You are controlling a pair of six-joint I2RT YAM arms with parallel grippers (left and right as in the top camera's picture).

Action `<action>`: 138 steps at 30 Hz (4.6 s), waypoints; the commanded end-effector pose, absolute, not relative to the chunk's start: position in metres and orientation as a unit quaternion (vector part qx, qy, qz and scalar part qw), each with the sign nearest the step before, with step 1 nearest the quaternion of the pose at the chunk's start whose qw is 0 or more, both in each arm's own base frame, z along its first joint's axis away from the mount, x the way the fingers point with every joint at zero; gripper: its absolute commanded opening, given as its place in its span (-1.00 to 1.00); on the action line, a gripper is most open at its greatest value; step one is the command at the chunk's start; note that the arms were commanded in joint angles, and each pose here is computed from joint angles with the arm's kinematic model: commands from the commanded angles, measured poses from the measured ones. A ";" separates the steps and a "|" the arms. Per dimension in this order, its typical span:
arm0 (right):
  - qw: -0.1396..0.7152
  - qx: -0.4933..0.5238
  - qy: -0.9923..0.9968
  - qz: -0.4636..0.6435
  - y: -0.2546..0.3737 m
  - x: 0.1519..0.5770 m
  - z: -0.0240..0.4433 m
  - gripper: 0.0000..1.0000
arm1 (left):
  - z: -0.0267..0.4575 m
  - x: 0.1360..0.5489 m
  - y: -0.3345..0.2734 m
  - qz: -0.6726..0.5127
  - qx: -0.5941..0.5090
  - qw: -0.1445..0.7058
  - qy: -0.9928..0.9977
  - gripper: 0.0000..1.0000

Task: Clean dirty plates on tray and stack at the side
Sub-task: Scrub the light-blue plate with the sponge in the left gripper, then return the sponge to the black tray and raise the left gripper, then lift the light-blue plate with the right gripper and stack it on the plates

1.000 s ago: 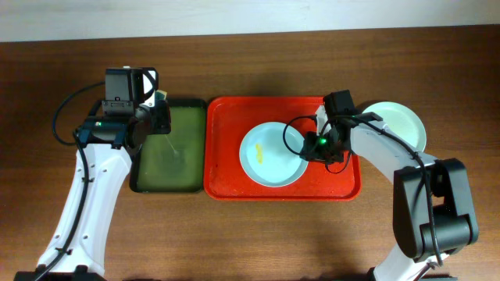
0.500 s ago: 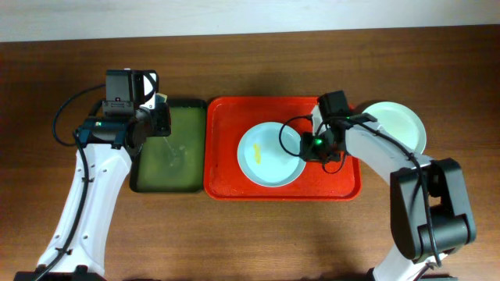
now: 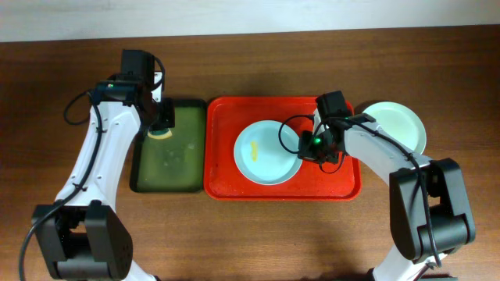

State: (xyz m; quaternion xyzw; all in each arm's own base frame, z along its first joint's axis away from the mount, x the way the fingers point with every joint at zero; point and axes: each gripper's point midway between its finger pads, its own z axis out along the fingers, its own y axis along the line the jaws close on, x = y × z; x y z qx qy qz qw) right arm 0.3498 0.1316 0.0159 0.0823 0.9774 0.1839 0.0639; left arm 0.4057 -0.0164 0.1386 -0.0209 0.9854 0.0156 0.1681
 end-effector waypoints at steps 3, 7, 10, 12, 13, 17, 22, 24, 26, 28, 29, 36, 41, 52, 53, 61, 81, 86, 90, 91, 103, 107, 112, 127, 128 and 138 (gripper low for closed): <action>0.021 0.122 0.975 0.183 0.135 0.332 0.010 -0.92 | 0.128 0.410 -0.065 -0.107 -0.004 0.145 0.984 -1.00; 0.025 0.110 0.977 0.180 0.164 0.327 0.010 -0.92 | 0.134 0.402 -0.126 -0.162 0.058 0.143 0.975 -1.00; 0.024 0.097 0.979 0.179 0.174 0.322 0.010 -0.92 | 0.129 0.386 -0.171 -0.172 0.090 0.126 0.973 -1.00; 0.024 0.096 0.979 0.179 0.175 0.322 0.010 -0.92 | 0.115 0.381 -0.183 -0.151 0.095 0.111 0.978 -1.00; 0.024 0.096 0.979 0.178 0.175 0.322 0.010 -0.92 | 0.104 0.377 -0.189 -0.144 0.103 0.098 0.979 -1.00; 0.025 0.095 0.979 0.179 0.175 0.322 0.010 -0.92 | 0.060 0.376 -0.193 -0.093 0.065 0.065 0.991 -1.00; 0.030 0.096 0.980 0.171 0.172 0.323 0.009 -0.92 | 0.022 0.373 -0.191 -0.073 0.051 0.028 0.996 -1.00; 0.030 0.096 0.980 0.171 0.172 0.323 0.009 -0.92 | -0.003 0.372 -0.195 -0.063 0.057 0.013 0.996 -1.00; 0.030 0.096 0.980 0.170 0.172 0.324 0.009 -0.92 | -0.023 0.367 -0.194 -0.057 0.056 -0.008 0.997 -1.00; 0.030 0.096 0.980 0.170 0.172 0.324 0.009 -0.92 | -0.031 0.359 -0.197 -0.054 0.063 -0.020 0.996 -1.00; 0.030 0.096 0.980 0.170 0.172 0.324 0.009 -0.92 | -0.031 0.352 -0.209 -0.079 0.086 -0.031 0.993 -1.00; 0.030 0.094 0.981 0.169 0.172 0.324 0.009 -0.92 | 0.038 0.362 -0.257 -0.225 0.148 0.004 0.963 -1.00; 0.029 0.086 0.982 0.168 0.171 0.322 0.008 -0.92 | 0.034 0.368 -0.194 -0.051 0.093 0.041 0.994 -1.00; 0.029 0.067 0.983 0.165 0.171 0.320 0.008 -0.92 | 0.010 0.326 -0.257 -0.210 0.111 -0.001 0.971 -1.00; 0.029 0.067 0.984 0.165 0.171 0.320 0.008 -0.92 | 0.016 0.329 -0.258 -0.213 0.113 0.006 0.971 -1.00; 0.034 0.058 0.984 0.167 0.171 0.322 0.008 -0.92 | 0.046 0.374 -0.198 -0.030 0.072 0.127 0.989 -1.00; 0.028 0.058 0.984 0.166 0.171 0.319 0.008 -0.81 | 0.086 0.393 -0.011 0.065 -0.073 0.085 0.992 -1.00; 0.030 0.048 0.989 0.139 0.162 0.317 0.005 -0.81 | 0.027 0.388 -0.013 0.032 -0.032 0.101 0.994 -1.00; 0.030 0.048 0.989 0.139 0.162 0.318 0.005 -0.55 | 0.015 0.386 -0.013 0.036 0.002 0.106 0.994 -0.92; 0.030 0.047 0.989 0.139 0.162 0.317 0.005 -0.40 | 0.017 0.386 -0.013 0.036 0.004 0.107 0.994 -0.43; 0.069 0.045 0.985 0.152 0.167 0.336 0.009 -0.36 | 0.281 0.412 0.088 0.019 -0.239 0.351 0.905 0.99; 0.075 0.047 0.986 0.140 0.163 0.338 0.008 -0.51 | 0.281 0.412 0.088 0.019 -0.239 0.351 0.905 0.99; 0.089 0.053 0.989 0.104 0.161 0.339 0.006 -0.62 | 0.281 0.412 0.088 0.019 -0.239 0.351 0.905 0.99; 0.107 0.041 0.977 0.180 0.198 0.380 0.141 -0.92 | 0.281 0.412 0.088 0.019 -0.239 0.351 0.905 0.99; 0.126 0.039 0.973 0.189 0.201 0.389 0.149 -0.92 | 0.281 0.412 0.088 0.019 -0.239 0.351 0.905 0.99; 0.367 -0.009 0.925 0.095 0.318 0.424 0.150 -0.92 | 0.281 0.412 0.088 0.019 -0.239 0.351 0.905 0.99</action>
